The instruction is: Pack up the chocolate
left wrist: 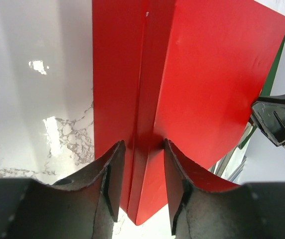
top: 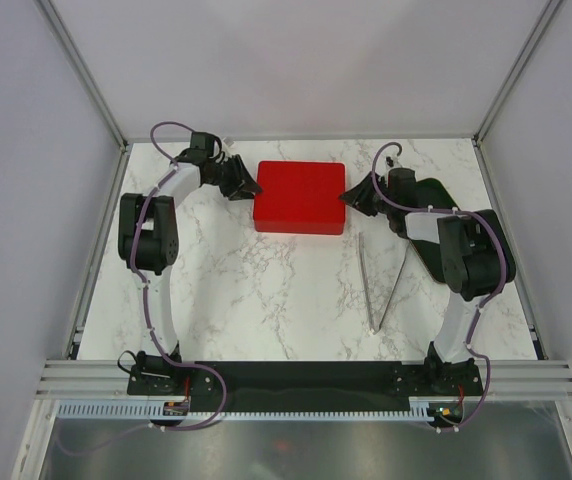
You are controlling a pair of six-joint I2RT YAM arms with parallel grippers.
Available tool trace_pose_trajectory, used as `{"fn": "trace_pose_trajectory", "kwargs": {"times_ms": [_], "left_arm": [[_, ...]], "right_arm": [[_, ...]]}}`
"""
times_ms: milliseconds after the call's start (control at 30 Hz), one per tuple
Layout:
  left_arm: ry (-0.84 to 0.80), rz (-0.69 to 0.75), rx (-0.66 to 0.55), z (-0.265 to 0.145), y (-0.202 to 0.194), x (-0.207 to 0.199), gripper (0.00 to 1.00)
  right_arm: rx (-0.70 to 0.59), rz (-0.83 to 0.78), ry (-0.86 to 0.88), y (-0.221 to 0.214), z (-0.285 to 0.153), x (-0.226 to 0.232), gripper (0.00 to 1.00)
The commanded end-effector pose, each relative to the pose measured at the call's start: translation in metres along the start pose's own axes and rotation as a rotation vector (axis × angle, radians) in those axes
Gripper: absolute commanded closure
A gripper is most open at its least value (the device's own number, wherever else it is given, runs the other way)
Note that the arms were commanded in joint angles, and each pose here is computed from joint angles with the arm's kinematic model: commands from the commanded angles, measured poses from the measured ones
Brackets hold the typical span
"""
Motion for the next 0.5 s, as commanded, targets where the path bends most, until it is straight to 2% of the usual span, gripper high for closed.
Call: {"fn": "trace_pose_trajectory", "kwargs": {"times_ms": [0, 233, 467], "left_arm": [[0.017, 0.011, -0.054, -0.016, 0.007, -0.001, 0.55], [-0.014, 0.042, -0.149, -0.061, 0.019, -0.024, 0.51], [-0.040, 0.065, -0.100, -0.060, -0.005, -0.036, 0.52]], "right_arm": [[0.159, 0.063, -0.032, -0.047, -0.006, 0.000, 0.64], [0.151, 0.120, 0.032, -0.050, -0.011, 0.022, 0.63], [0.111, 0.103, -0.046, -0.032, -0.016, 0.013, 0.52]]}}
Point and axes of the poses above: each gripper's point midway between its finger pads, its own z axis out along the fingers, its own x axis along the line the jaws close on, y = z × x, the point moved 5 cm from there along -z, back along the fingers, and after that the axes turned 12 degrees about -z, right-handed, at the moved point
